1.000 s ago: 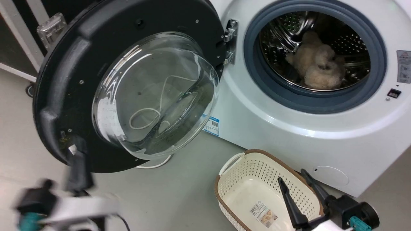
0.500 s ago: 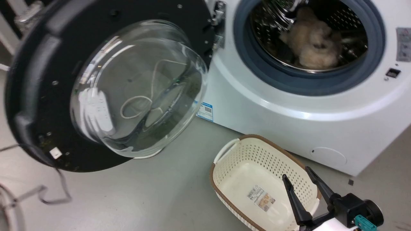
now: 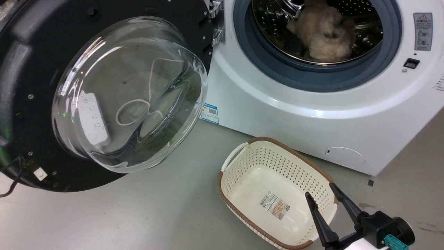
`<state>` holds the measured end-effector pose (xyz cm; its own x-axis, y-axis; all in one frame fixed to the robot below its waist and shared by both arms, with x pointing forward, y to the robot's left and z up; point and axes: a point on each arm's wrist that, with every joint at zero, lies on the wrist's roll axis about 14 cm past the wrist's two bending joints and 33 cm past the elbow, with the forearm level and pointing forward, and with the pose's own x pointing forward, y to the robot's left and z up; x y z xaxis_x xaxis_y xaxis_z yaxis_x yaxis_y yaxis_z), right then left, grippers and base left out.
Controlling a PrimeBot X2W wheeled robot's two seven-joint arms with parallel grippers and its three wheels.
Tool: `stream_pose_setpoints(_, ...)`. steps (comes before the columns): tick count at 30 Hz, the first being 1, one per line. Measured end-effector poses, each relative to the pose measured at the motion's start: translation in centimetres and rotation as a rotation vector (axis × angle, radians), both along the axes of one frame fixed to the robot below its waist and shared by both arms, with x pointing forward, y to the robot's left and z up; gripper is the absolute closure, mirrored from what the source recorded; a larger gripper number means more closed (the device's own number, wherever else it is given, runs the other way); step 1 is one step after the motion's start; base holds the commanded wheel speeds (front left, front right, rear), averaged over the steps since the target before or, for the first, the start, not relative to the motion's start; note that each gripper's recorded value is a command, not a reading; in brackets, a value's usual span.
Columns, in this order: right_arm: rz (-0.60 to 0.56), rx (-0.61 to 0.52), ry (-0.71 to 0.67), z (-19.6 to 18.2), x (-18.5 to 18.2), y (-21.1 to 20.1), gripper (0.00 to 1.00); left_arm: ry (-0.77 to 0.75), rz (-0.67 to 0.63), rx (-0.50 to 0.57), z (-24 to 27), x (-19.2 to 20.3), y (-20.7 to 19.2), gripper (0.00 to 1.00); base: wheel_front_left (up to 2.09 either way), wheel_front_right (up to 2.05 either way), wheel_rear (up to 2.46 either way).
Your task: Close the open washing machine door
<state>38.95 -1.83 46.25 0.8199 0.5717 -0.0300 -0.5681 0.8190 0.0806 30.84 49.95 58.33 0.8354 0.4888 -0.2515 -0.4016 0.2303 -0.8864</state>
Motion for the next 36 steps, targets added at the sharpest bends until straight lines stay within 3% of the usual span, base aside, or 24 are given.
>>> stream_pose_setpoints(11,-0.028,0.007,-0.033,1.4,-0.2,-0.5,0.00,-0.053,-0.338,-0.088,-0.8,-0.5,-5.8,1.00,0.00,0.00,0.00)
stream_pose_setpoints(12,-0.044,0.013,-0.047,2.0,-0.2,-0.8,0.00,-0.062,-0.423,-0.106,-1.2,-0.9,-8.0,1.00,0.00,0.00,0.00)
stream_pose_setpoints(17,-0.093,0.020,-0.083,3.4,-0.1,-1.9,0.00,-0.108,-0.580,-0.164,-2.1,-1.6,-13.2,1.00,0.00,0.00,0.00)
stream_pose_setpoints(20,-0.172,0.018,-0.114,4.4,0.4,-4.1,0.00,-0.130,-0.696,-0.209,-2.7,-2.3,-17.7,1.00,0.00,0.00,0.00)
stream_pose_setpoints(21,-0.228,0.020,-0.128,4.9,0.7,-5.7,0.00,-0.132,-0.770,-0.244,-3.3,-2.5,-21.0,1.00,0.00,0.00,0.00)
stream_pose_setpoints(29,-0.354,0.009,-0.158,5.7,0.6,-9.8,0.00,-0.146,-0.971,-0.376,-4.3,-2.2,-29.9,1.00,0.00,0.00,0.00)
stream_pose_setpoints(30,-0.388,0.005,-0.163,5.8,0.4,-11.0,0.00,-0.175,-1.008,-0.449,-4.6,-1.7,-32.2,1.00,0.00,0.00,0.00)
stream_pose_setpoints(36,-0.459,-0.018,-0.163,5.6,-0.4,-13.7,0.00,-0.219,-1.088,-0.586,-5.2,0.0,-38.4,1.00,0.00,0.00,0.00)
